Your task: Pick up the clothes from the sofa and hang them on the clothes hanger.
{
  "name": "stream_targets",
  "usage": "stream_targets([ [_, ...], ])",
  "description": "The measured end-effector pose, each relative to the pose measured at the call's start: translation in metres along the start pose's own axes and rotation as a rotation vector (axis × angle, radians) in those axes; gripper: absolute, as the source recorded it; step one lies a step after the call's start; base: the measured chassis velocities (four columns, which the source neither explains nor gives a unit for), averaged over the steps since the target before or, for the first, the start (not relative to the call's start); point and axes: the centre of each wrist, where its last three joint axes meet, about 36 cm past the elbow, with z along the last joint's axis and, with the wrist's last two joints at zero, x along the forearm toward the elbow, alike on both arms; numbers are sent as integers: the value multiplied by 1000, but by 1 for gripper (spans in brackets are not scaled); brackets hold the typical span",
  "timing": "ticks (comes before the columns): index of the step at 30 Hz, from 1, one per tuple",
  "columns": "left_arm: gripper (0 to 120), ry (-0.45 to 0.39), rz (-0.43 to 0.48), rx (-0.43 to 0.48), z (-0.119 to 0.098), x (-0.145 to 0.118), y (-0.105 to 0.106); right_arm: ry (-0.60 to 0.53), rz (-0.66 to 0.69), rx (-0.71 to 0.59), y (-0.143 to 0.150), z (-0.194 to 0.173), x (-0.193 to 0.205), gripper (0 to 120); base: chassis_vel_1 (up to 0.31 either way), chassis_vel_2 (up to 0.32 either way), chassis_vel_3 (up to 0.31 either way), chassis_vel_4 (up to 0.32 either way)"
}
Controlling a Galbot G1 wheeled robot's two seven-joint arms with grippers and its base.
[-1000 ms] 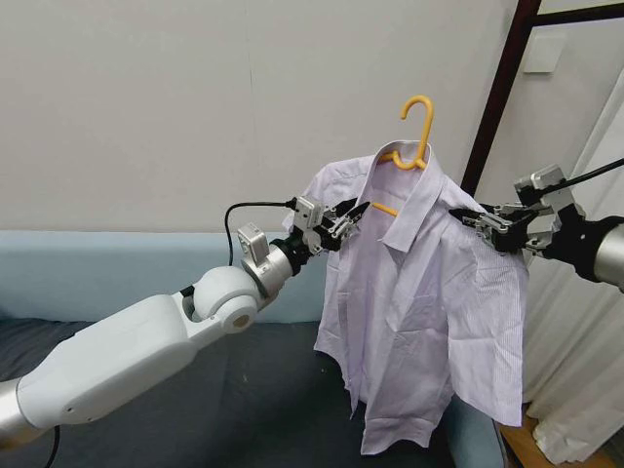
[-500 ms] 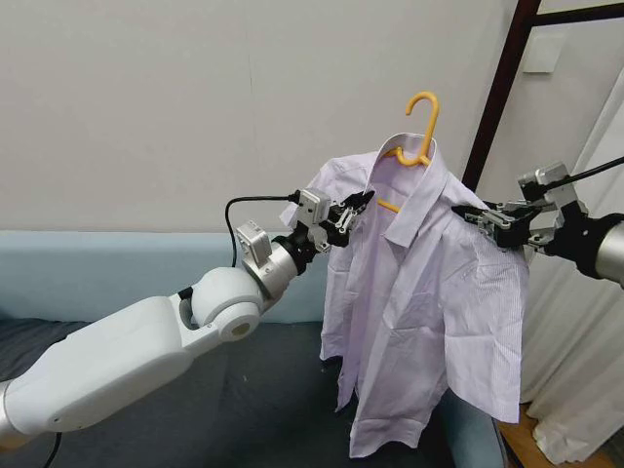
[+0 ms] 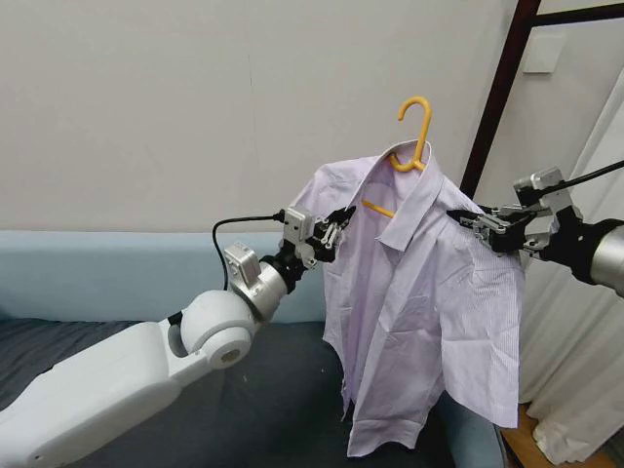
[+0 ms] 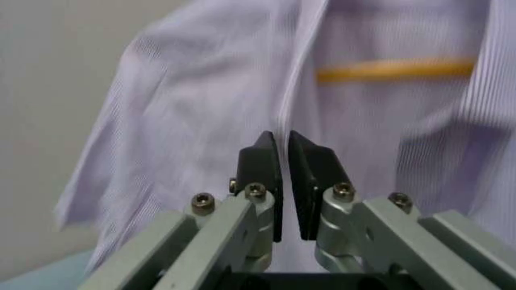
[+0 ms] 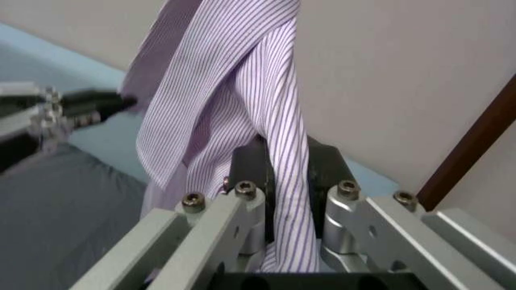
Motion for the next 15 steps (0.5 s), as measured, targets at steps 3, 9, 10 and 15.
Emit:
stream_targets([
  [3,26,40,-59,-15,15,21,-9,-4,20,-15,3,2,0,8,0,0,0,0],
  [9,47,17,-152,27,16,55,-3,-11,57,-66,9,3,1,8,0,0,0,0],
  [10,47,17,-152,27,16,55,-3,-11,57,-66,9,3,1,8,0,0,0,0],
  [15,64,11,-247,77,24,84,-4,8,120,-109,12,2,3,8,0,0,0,0],
])
